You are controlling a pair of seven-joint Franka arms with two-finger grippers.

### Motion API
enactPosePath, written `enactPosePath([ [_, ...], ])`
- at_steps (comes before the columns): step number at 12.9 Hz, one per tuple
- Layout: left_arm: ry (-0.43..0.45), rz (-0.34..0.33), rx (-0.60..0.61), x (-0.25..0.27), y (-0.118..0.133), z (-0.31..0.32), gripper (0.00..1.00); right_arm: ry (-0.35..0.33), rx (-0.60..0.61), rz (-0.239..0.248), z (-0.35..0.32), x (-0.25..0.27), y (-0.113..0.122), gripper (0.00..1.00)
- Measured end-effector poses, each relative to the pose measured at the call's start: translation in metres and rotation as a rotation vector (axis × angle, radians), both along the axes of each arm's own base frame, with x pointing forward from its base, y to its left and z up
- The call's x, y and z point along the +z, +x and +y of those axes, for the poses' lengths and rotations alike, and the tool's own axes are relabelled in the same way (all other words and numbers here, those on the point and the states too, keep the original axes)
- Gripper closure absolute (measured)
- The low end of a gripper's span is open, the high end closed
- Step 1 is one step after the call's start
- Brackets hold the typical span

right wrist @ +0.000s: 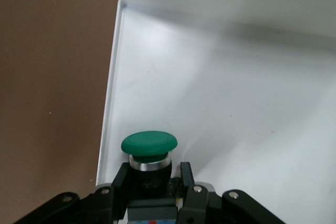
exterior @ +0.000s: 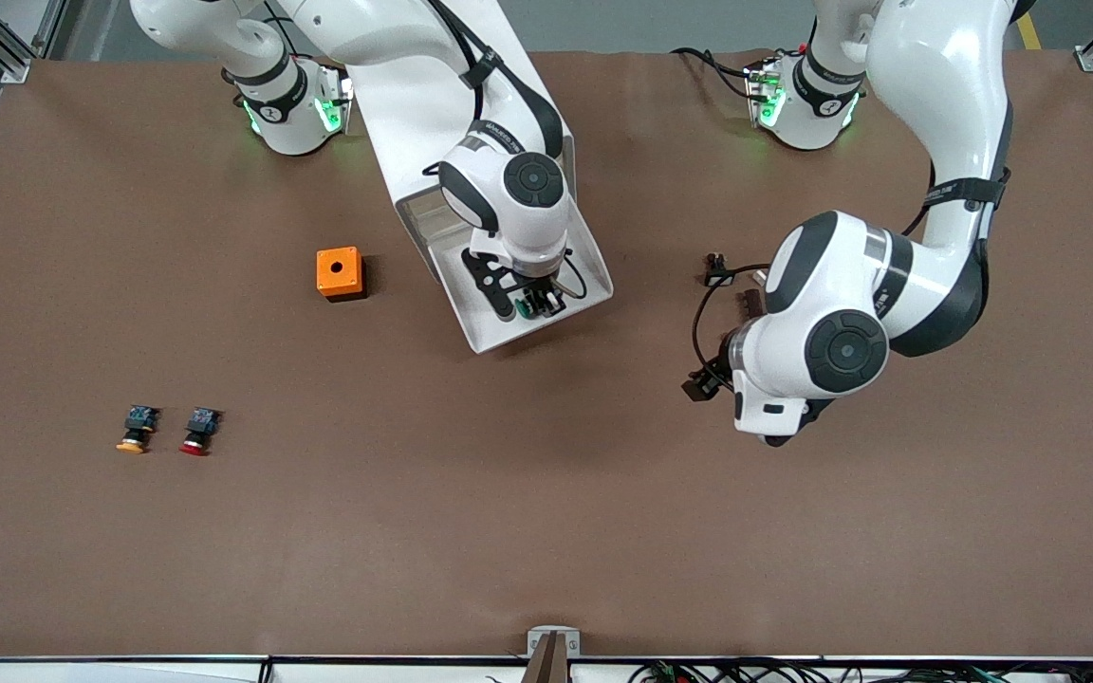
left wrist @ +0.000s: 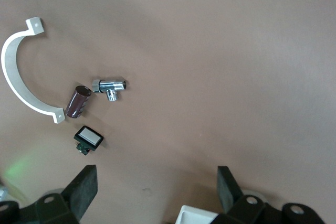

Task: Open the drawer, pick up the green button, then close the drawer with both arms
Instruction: 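Lift the green button out with the right gripper while the left gripper pushes the drawer, then place the green button beside the red button while the left gripper closes the drawer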

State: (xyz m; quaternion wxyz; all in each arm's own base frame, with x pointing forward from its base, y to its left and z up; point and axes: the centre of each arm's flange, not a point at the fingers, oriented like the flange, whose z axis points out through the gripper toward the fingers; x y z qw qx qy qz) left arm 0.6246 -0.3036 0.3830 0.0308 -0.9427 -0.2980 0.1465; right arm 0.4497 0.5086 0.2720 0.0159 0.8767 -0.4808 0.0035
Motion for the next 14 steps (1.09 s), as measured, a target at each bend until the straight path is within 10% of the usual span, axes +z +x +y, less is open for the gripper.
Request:
enactPosePath([
  [7, -0.024, -0.060, -0.229, -0.065, -0.048, -0.082, 0.00, -0.025, 0.113, 0.086, -0.010, 0.082, 0.037, 0.59],
  [14, -0.090, -0.191, -0.364, -0.123, -0.094, -0.174, 0.00, 0.017, 0.578, 0.116, -0.258, 0.154, 0.181, 0.59],
])
